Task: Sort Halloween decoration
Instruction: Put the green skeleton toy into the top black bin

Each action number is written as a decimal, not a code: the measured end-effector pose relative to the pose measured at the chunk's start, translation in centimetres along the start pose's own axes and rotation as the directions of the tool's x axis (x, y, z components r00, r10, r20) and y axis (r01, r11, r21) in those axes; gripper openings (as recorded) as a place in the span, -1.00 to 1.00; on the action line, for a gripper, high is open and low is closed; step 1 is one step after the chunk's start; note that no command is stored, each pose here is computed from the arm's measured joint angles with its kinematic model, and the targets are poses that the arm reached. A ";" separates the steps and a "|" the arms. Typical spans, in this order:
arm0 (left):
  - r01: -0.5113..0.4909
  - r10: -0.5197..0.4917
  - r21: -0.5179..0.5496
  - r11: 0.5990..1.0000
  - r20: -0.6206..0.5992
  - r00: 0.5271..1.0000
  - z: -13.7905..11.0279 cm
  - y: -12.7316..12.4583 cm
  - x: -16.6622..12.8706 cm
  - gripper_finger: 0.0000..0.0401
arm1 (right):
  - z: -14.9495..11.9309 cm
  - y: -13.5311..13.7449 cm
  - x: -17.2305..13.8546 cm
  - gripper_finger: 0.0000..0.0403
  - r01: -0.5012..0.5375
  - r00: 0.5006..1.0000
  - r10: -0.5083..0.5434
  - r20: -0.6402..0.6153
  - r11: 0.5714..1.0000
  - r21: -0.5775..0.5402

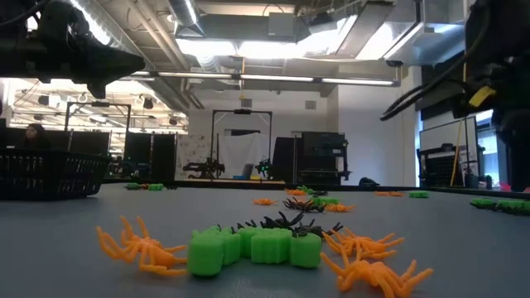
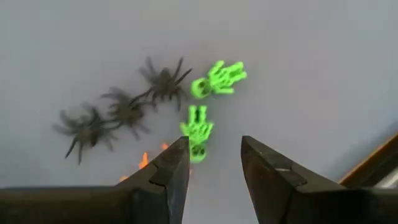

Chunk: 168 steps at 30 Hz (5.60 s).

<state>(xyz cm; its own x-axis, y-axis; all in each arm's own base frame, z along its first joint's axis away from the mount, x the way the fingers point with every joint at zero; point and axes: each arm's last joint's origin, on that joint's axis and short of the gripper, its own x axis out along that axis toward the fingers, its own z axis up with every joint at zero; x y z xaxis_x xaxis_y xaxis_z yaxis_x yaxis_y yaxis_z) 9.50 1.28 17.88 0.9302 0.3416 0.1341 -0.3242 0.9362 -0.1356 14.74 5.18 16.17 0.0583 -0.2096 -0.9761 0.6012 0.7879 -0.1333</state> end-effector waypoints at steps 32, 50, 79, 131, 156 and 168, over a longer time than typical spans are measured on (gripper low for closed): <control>0.000 0.000 0.000 1.000 0.001 1.000 0.0 0.0 0.0 -0.81 | 1.0 -1.5 -1.1 -0.82 -0.231 0.966 0.225 0.124 0.972 0.039; 0.000 0.000 0.000 1.000 0.001 1.000 0.0 0.0 0.0 -0.81 | 8.1 5.2 -6.2 -0.83 -0.330 0.505 0.522 0.687 0.853 -0.405; 0.001 -0.001 0.000 1.000 0.001 1.000 0.0 0.0 0.0 -0.81 | 26.6 15.2 -3.1 -0.82 -0.155 0.339 0.681 0.650 0.722 -0.675; 0.198 -0.215 -0.221 0.955 -0.058 0.975 -0.9 -2.0 2.8 -0.81 | 26.8 6.7 0.6 -0.81 -0.372 0.139 0.729 0.670 0.666 -0.647; 0.165 -0.159 -0.008 0.986 -0.307 0.938 -0.4 -4.8 10.1 -0.81 | 26.7 6.7 1.0 -0.81 -0.358 0.181 0.732 0.657 0.671 -0.649; 0.132 -0.117 0.025 0.991 -0.329 0.937 -0.4 -4.9 12.1 -0.72 | 26.7 6.8 1.0 -0.81 -0.361 0.180 0.745 0.643 0.658 -0.661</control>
<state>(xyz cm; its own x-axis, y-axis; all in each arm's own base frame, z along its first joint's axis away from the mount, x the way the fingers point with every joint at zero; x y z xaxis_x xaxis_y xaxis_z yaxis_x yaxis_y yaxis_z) 22.38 0.78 19.72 0.9661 0.1835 -0.1818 -0.2026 0.9749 -0.0924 40.13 -5.13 18.83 0.9705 0.1767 -0.1642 -0.1523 0.9767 0.1510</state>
